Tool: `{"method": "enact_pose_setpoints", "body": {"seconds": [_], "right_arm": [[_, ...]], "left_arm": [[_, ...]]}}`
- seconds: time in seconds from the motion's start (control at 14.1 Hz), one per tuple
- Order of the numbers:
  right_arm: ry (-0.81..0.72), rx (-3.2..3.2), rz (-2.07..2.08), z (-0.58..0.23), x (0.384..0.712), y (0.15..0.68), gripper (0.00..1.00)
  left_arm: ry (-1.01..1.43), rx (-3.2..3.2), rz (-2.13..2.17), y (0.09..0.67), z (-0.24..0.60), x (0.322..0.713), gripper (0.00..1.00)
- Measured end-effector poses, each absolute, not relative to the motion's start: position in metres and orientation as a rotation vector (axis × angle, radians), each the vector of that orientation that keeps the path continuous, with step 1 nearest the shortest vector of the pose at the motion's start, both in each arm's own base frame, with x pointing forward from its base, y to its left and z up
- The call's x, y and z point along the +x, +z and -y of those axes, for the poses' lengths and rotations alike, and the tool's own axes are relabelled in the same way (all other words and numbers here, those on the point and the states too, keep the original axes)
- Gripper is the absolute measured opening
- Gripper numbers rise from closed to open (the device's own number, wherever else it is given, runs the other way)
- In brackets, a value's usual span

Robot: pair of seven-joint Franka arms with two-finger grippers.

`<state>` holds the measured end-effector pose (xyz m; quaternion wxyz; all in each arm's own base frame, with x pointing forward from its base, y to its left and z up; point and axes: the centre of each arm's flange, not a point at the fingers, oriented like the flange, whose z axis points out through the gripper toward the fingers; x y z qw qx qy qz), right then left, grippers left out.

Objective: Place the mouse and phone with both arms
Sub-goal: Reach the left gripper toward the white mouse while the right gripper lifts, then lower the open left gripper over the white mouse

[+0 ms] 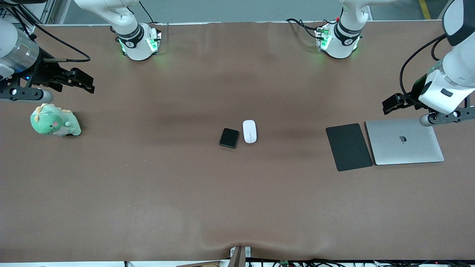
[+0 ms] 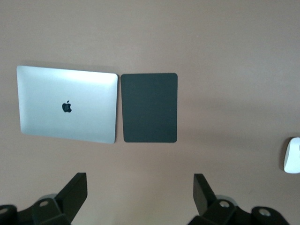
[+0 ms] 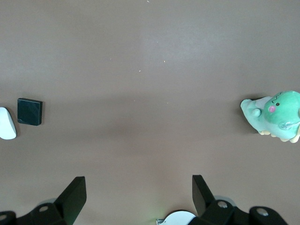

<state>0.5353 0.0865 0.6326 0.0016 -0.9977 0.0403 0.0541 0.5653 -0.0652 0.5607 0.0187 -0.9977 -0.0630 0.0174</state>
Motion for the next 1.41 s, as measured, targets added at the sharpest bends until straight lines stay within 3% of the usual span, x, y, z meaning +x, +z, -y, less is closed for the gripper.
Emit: {"method": "enact_pose_setpoints", "body": {"seconds": [0.49,1.41], "right_arm": [[0.158,-3.134,-0.163,-0.112,0.541,0.615,1.0],[0.182,-3.138,-0.226,-0.129,0.54,0.597,1.0]], "left_arm": [[0.02,-3.113,0.157,0.47,0.09,0.572,1.0],[-0.011,-3.188,0.285,0.271,0.321,0.551,1.0]]}}
